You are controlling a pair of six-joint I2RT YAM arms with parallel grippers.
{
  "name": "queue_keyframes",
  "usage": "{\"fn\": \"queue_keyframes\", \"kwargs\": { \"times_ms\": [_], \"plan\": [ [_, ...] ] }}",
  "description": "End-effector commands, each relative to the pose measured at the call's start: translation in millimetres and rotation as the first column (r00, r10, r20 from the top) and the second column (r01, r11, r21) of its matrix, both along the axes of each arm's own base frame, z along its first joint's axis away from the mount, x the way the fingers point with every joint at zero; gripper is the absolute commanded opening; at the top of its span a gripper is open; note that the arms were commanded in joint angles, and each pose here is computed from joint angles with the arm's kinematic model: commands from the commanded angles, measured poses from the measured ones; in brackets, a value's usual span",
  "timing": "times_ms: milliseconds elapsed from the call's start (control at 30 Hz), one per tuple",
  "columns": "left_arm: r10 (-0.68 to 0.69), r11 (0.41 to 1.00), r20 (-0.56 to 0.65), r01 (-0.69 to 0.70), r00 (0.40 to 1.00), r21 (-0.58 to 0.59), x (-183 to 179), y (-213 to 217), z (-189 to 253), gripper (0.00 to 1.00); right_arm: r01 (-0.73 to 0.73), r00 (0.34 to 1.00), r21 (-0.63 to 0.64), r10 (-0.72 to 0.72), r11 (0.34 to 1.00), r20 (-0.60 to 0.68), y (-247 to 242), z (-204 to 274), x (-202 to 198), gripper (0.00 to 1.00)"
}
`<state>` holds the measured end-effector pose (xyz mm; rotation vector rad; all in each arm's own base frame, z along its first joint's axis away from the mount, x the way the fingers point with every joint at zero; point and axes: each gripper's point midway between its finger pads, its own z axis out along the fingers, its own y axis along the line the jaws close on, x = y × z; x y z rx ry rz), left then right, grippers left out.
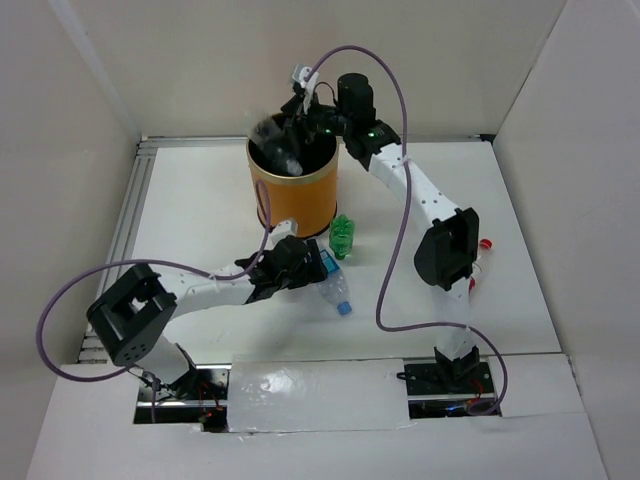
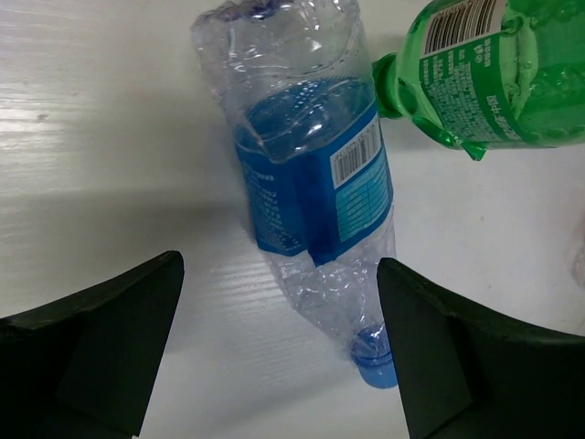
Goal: Put the plastic bottles in the bin
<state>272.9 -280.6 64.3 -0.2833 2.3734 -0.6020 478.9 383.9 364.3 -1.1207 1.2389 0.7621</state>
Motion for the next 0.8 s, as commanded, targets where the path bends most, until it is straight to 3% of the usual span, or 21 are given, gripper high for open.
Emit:
{"fn": "queue_keyframes", "kwargs": {
  "times_ms": [0,67,133,167,200,267,367,400,467,500,633,767],
  "plan": [
    [-0.022,0.998,0.036,0.024,0.999,-0.054,12.7,-27.3,14.8,1.0,0.034,0.999,0.078,-0.034,0.996,0.004,-24.5,48.1,-10.1,1.0],
    [-0.044,0.999,0.007,0.044,0.999,-0.024,7.0,-34.5,-1.8,1.0,0.064,0.997,0.07,-0.06,0.996,-0.05,-36.1,35.2,-13.4,1.0],
    [-0.046,0.998,0.01,0.047,0.999,-0.038,8.9,-43.1,-5.3,1.0,0.08,0.996,0.083,-0.076,0.993,-0.044,-56.9,51.9,-27.3,1.0],
    [-0.046,0.998,0.009,0.047,0.999,-0.037,12.3,-47.2,-10.3,1.0,0.093,0.991,0.052,-0.087,0.994,-0.103,-67.9,28.2,-29.3,1.0],
    [-0.055,0.997,0.019,0.056,0.998,-0.048,13.4,-54.7,-9.6,1.0,0.101,0.991,0.059,-0.096,0.993,-0.089,-79.7,42.1,-44.8,1.0],
    [-0.062,0.997,0.004,0.062,0.998,-0.041,15.1,-59.4,-16.9,1.0,0.105,0.979,0.006,-0.103,0.994,-0.176,-95.3,2.0,-58.9,1.0],
    [-0.062,0.998,-0.025,0.062,0.998,-0.01,18.8,-64.0,-33.9,0.98,0.149,0.969,-0.016,-0.149,0.989,-0.197,-128.9,-6.8,-86.2,1.0],
    [-0.062,0.998,-0.024,0.062,0.998,-0.011,20.7,-66.2,-33.9,0.93,0.181,0.947,-0.05,-0.188,0.982,-0.261,-146.3,-40.2,-89.5,1.0],
    [-0.062,0.998,-0.032,0.062,0.998,-0.003,18.3,-63.4,-37.9,0.81,0.246,0.931,-0.04,-0.248,0.968,-0.27,-170.4,-37.6,-103.7,1.0],
    [-0.062,0.998,-0.041,0.062,0.997,0.007,15.3,-59.8,-42.9,0.63,0.29,0.902,-0.057,-0.293,0.955,-0.316,-189.6,-57.8,-104.5,1.0],
    [-0.089,0.994,-0.043,0.091,0.995,0.059,1.6,-45.4,-52.6,0.19,0.409,0.829,-0.078,-0.406,0.909,-0.384,-240.9,-78.1,-120.1,1.0],
    [-0.152,0.981,-0.008,0.152,0.988,0.12,-20.9,-30.2,-46.0,0.0,0.476,0.76,-0.124,-0.477,0.871,-0.442,-277.2,-109.5,-129.5,1.0]
  ]
}}
